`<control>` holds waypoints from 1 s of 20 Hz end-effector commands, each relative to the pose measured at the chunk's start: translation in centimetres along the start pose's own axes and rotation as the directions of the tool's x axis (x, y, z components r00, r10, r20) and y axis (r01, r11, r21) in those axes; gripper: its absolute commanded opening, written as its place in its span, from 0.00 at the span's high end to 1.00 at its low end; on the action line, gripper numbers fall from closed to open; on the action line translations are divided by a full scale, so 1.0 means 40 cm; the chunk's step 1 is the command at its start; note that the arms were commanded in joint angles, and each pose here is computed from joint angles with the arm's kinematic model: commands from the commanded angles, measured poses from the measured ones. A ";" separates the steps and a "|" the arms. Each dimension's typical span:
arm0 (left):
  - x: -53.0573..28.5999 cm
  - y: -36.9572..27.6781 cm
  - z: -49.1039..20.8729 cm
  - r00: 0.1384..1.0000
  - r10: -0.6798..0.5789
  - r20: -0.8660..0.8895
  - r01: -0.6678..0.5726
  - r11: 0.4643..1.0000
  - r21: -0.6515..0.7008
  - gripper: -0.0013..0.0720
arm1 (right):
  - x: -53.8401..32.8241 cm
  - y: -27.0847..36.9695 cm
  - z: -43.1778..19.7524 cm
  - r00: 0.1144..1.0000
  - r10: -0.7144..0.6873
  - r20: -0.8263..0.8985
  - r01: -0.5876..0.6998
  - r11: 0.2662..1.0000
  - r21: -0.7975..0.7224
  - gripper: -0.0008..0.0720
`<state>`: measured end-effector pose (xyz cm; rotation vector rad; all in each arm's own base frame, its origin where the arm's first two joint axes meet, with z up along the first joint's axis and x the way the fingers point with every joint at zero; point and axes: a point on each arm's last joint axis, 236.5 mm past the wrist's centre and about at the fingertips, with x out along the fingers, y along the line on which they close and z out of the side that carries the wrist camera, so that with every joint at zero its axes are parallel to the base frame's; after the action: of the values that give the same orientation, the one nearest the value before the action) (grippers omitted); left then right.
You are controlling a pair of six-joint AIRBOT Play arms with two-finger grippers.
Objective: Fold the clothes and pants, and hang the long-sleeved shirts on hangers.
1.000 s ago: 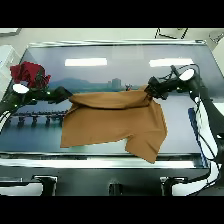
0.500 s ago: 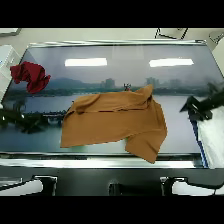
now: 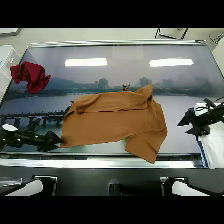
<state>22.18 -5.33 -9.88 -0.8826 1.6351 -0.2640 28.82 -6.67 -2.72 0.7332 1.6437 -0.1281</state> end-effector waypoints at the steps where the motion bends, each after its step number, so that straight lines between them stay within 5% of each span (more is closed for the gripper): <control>1: 0.040 -0.018 0.023 0.999 0.002 0.049 -0.003 1.000 0.017 0.40 | 0.004 0.011 -0.006 1.000 0.022 -0.007 -0.022 1.000 -0.004 0.21; 3: 0.062 -0.030 0.021 0.999 0.025 0.043 -0.026 0.999 0.023 0.51 | 0.004 0.011 -0.007 1.000 0.022 -0.008 -0.022 1.000 -0.007 0.21; 5: 0.074 -0.040 0.010 0.999 0.033 0.024 -0.034 0.998 0.048 0.93 | 0.007 0.010 -0.011 1.000 0.022 -0.015 -0.022 1.000 -0.019 0.21; 9: 0.066 -0.040 0.012 0.999 0.029 0.029 -0.030 0.998 0.047 0.95 | 0.079 -0.009 -0.044 0.997 0.034 -0.064 -0.035 0.999 -0.014 0.21; 14: 0.055 -0.054 0.007 0.999 0.023 0.037 -0.025 0.998 0.064 0.95 | 0.181 0.065 -0.015 0.973 0.226 -0.038 -0.225 0.974 0.029 0.23; 20: 0.034 -0.073 0.007 0.998 0.017 0.068 -0.023 0.995 0.092 0.95 | 0.229 0.056 0.025 0.971 0.239 -0.022 -0.237 0.969 0.069 0.26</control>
<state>23.41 -8.15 -9.72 -0.8011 1.5738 -0.2866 29.68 -1.59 -9.65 0.9636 1.6064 0.0196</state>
